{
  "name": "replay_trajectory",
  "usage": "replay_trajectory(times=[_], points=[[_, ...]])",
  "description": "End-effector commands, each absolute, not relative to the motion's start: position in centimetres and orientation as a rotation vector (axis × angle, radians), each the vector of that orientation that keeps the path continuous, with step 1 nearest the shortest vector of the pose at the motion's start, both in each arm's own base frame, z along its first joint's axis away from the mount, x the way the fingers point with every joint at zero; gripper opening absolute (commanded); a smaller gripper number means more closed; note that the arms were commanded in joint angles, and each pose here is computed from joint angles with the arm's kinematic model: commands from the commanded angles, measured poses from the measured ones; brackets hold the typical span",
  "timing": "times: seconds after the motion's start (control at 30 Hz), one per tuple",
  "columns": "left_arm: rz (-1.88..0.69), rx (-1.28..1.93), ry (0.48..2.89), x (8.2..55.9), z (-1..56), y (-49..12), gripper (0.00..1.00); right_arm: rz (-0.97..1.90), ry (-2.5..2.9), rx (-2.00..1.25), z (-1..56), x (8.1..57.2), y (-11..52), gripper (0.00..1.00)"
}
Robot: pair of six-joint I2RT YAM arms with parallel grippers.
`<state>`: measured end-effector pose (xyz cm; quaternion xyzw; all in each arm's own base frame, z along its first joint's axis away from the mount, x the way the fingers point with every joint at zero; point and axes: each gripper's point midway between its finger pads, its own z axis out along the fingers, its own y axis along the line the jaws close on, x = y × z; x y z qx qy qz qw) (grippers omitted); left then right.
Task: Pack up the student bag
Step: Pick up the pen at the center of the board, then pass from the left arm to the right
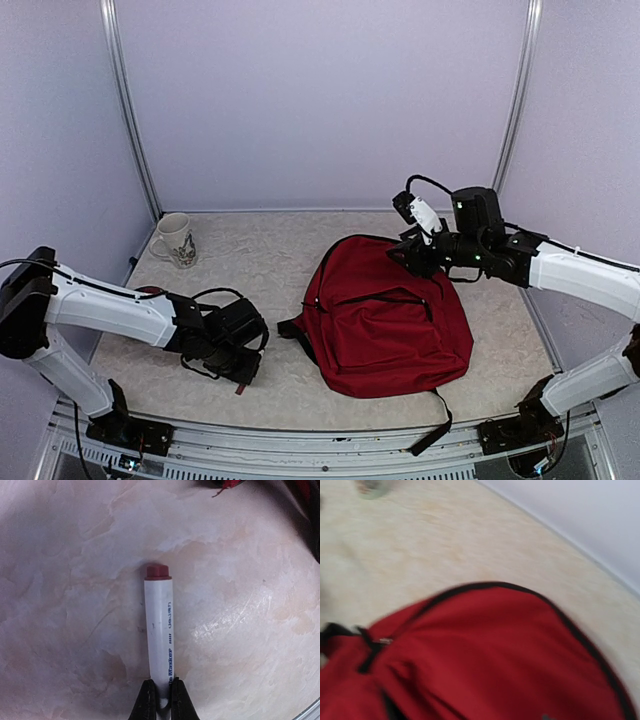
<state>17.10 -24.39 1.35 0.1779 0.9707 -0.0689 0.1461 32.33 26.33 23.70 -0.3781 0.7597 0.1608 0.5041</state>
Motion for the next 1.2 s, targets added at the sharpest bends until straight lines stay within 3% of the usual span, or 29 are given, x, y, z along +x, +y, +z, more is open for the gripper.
replay_trajectory(times=[0.0,0.47,0.83,0.9,0.97,1.07,1.17], points=[[-0.241,0.491,2.781,16.6,1.3,-23.9,0.0,0.601,1.763,-1.01,24.2,29.7,30.8,0.51],[-0.303,0.468,2.613,18.3,5.2,-24.4,0.0,0.92,1.745,-1.055,23.2,27.5,37.0,0.5],[-0.491,0.45,2.139,23.4,18.7,-28.9,0.0,1.24,1.576,-0.917,26.1,25.9,40.4,0.52],[-0.531,0.448,2.044,24.0,21.5,-29.8,0.0,1.303,1.525,-0.908,26.8,25.5,41.2,0.64],[-0.57,0.451,1.946,24.5,24.5,-30.8,0.0,1.354,1.487,-0.915,27.7,25.3,41.8,0.96],[-0.627,0.473,1.842,24.6,27.6,-32.0,0.0,1.376,1.444,-0.93,28.7,25.3,42.5,1.0],[-0.674,0.509,1.787,24.4,29.1,-33.3,0.0,1.418,1.381,-0.982,29.5,24.5,43.2,0.95]])
